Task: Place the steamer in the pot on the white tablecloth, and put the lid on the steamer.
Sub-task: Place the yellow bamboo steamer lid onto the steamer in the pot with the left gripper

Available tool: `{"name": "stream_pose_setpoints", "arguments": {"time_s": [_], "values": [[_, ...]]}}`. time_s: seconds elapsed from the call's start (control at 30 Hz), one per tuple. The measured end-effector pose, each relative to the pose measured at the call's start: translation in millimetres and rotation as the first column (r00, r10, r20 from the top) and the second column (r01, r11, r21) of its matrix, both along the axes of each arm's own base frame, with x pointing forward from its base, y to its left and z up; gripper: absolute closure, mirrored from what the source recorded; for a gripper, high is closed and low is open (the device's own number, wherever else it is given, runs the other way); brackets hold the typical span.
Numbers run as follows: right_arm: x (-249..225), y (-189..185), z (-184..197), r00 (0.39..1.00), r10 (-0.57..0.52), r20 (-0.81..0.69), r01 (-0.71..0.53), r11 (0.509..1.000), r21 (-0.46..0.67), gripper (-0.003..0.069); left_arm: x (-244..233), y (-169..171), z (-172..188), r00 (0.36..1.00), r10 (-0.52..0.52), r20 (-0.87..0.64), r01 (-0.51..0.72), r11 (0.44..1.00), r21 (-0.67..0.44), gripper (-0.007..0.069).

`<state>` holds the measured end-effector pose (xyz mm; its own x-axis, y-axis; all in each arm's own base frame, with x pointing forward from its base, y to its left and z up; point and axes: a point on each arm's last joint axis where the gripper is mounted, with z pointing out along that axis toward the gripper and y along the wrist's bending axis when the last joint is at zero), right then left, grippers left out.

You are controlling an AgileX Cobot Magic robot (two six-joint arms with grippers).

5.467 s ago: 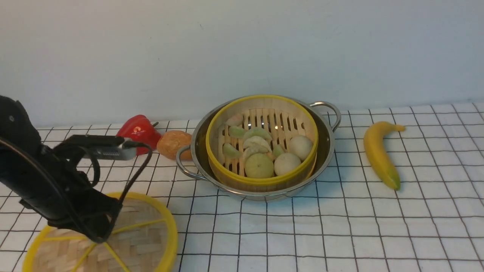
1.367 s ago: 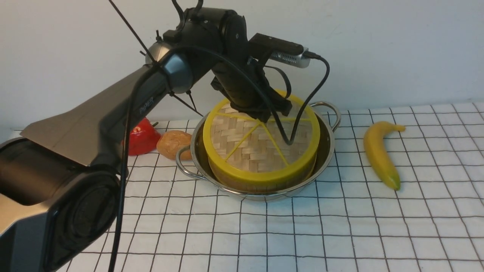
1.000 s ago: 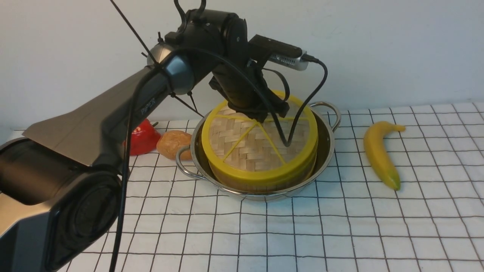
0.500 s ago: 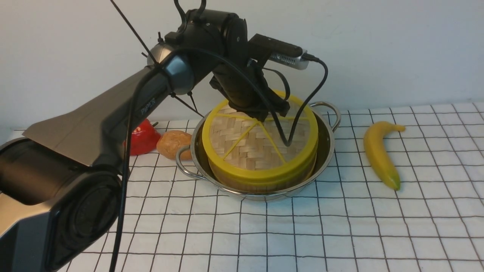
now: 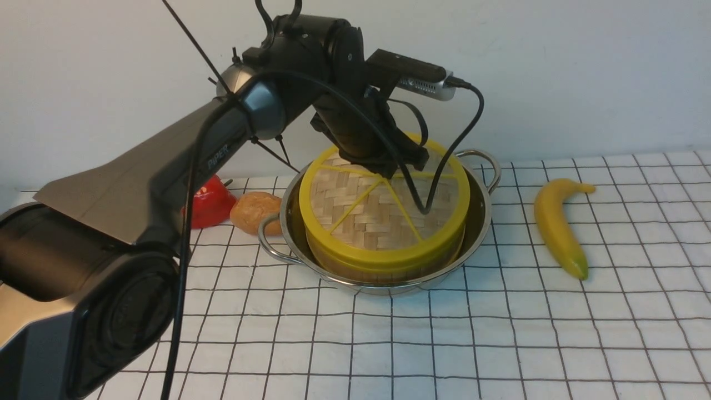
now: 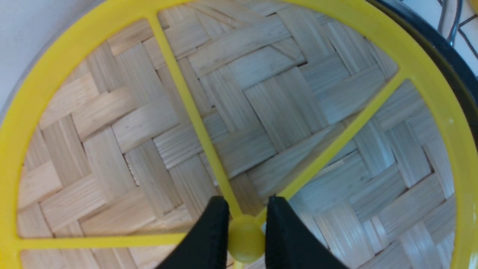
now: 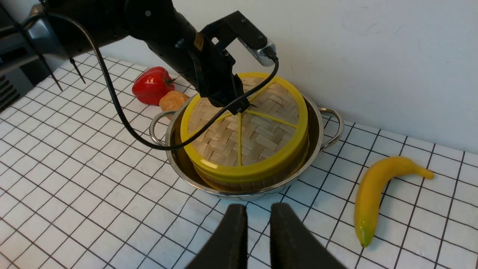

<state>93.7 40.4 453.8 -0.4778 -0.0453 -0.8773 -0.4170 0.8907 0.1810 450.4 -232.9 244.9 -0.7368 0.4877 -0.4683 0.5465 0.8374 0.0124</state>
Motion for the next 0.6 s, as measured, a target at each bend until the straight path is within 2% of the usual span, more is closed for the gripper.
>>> {"name": "stream_pose_setpoints", "arguments": {"time_s": [0.6], "values": [[0.0, 0.0, 0.0, 1.0, 0.0, 0.0, 0.0, 1.0, 0.0, 0.0538, 1.8, -1.3, -6.1, 1.0, 0.0, -0.01, 0.0, 1.0, 0.001, 0.0509]]}}
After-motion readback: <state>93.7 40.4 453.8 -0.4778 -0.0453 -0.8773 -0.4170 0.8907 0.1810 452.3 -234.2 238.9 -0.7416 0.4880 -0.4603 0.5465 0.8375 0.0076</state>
